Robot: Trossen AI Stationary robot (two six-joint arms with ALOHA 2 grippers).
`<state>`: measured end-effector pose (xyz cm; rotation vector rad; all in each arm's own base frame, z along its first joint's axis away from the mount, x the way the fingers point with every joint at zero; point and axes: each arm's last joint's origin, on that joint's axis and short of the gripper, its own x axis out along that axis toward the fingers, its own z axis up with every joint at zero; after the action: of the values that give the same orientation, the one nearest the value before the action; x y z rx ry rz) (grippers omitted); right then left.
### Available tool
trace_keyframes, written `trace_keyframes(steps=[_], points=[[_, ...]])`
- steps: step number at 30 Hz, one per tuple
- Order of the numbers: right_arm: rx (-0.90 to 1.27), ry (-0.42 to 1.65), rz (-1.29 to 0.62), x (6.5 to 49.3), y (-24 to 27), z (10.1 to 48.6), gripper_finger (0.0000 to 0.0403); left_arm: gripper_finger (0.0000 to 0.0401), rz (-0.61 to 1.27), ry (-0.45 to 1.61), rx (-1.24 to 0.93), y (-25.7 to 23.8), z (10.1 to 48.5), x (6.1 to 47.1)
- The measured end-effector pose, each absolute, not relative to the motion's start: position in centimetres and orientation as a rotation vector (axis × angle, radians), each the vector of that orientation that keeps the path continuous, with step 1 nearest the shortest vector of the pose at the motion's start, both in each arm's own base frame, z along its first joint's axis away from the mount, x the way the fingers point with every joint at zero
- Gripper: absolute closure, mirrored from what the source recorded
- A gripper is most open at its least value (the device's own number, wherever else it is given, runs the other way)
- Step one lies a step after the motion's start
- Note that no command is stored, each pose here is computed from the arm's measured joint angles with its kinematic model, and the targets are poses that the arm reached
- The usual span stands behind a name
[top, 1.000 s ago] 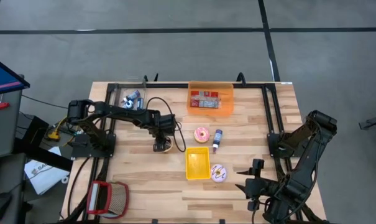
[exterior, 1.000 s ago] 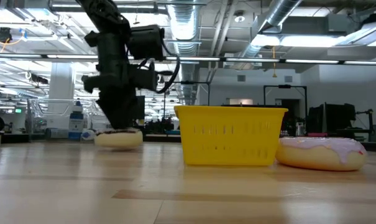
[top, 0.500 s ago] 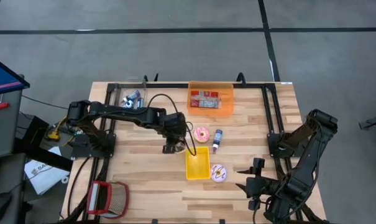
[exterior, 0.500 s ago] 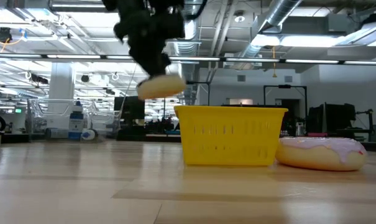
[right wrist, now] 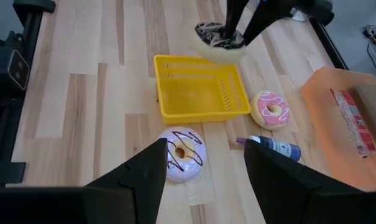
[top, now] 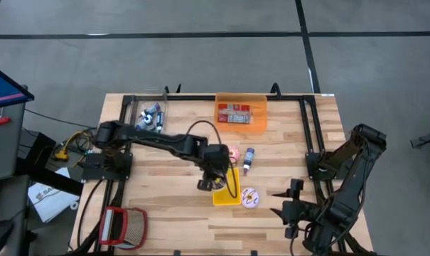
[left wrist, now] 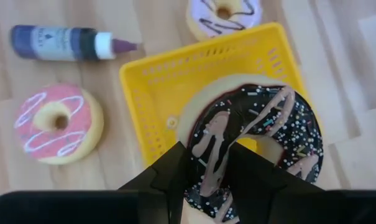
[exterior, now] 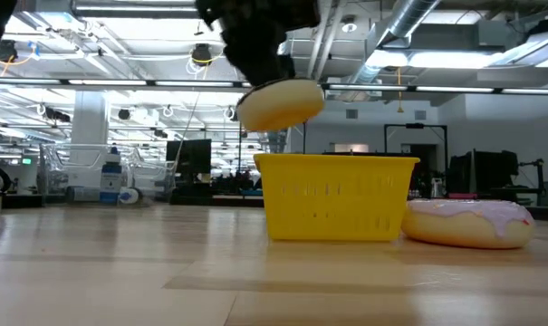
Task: Pick & Place Food Item
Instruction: Put the black donut into the yellow bin
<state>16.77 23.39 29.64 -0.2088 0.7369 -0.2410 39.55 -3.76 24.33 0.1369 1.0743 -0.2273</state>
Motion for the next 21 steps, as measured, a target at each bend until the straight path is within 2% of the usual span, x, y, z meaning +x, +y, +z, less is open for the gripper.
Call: trace_keyframes(steps=[6, 21], points=[[-0.198, 0.731, -0.230, 16.4, 23.2, 30.1, 0.0196, 0.0299, -0.286, 1.144, 0.105, -2.8, 23.8, 42.0], [-0.211, 0.737, -0.217, 15.3, 23.6, 30.0, 0.0196, 0.0299, -0.315, 1.086, 0.105, -1.5, 22.3, 44.5]])
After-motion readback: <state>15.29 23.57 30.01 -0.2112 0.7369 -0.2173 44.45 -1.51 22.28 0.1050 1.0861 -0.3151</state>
